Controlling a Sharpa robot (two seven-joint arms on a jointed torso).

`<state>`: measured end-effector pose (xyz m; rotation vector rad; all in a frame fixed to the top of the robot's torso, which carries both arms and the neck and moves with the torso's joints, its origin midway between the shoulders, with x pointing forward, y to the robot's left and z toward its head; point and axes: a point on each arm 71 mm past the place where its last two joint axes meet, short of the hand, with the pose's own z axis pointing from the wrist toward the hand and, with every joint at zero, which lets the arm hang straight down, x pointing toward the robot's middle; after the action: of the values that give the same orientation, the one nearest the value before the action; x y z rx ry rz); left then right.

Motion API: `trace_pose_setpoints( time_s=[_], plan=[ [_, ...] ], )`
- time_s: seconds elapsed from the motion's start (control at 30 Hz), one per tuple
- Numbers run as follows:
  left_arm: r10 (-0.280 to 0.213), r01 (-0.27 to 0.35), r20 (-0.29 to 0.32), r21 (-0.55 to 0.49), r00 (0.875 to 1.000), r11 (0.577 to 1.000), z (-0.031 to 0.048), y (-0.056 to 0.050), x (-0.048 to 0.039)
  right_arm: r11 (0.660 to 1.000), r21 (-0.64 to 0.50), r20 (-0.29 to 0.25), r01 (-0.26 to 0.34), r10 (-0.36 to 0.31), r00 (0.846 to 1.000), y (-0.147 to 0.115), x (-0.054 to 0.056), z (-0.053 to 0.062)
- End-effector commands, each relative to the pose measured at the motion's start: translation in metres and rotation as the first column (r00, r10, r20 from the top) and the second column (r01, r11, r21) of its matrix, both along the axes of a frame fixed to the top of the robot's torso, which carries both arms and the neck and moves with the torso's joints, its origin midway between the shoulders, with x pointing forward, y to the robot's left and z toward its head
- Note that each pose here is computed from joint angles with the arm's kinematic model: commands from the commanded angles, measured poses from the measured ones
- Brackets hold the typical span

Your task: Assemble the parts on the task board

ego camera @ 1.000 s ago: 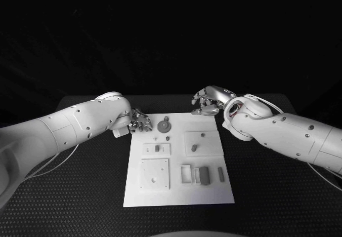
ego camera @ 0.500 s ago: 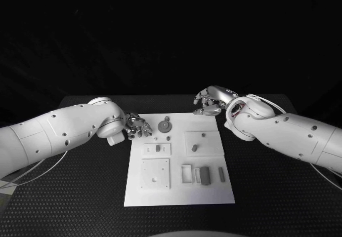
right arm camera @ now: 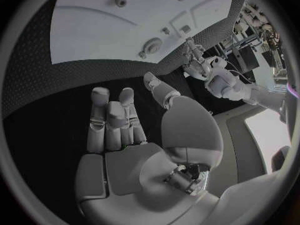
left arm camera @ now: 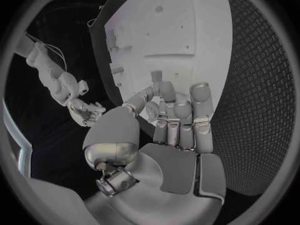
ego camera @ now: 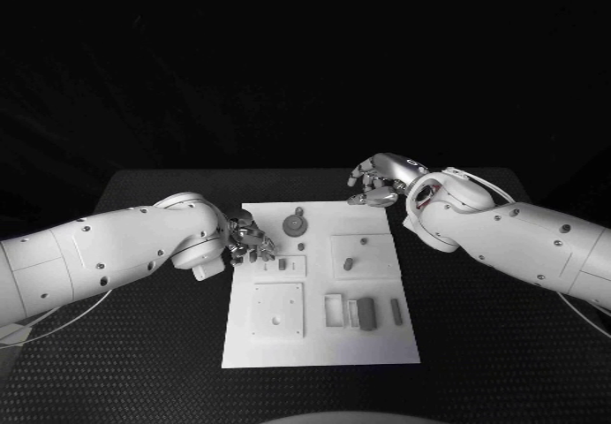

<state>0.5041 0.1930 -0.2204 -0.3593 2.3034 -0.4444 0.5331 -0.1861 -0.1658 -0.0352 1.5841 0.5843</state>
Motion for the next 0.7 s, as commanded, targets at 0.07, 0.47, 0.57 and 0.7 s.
trace_pose_setpoints(
  time_s=[0.07,0.47,0.57,0.7],
  plan=[
    [-0.041,0.033,0.073,0.108,0.996,0.994,0.0004,0.001,-0.0029,1.000,-0.007,-0.011,-0.009,0.009,1.000,0.001,-0.001,-0.001],
    [-0.071,0.059,0.055,0.184,0.996,0.981,-0.0095,0.003,-0.0060,1.000,-0.007,-0.010,-0.008,0.008,1.000,0.000,-0.001,-0.001],
    [-0.071,0.061,0.046,0.187,0.996,0.980,-0.0122,0.003,-0.0065,1.000,-0.008,-0.011,-0.007,0.007,1.000,-0.001,-0.001,-0.001],
    [-0.071,0.062,0.042,0.188,0.997,0.980,-0.0145,0.002,-0.0067,1.000,-0.009,-0.012,-0.007,0.007,1.000,-0.001,-0.001,-0.001]
  ],
)
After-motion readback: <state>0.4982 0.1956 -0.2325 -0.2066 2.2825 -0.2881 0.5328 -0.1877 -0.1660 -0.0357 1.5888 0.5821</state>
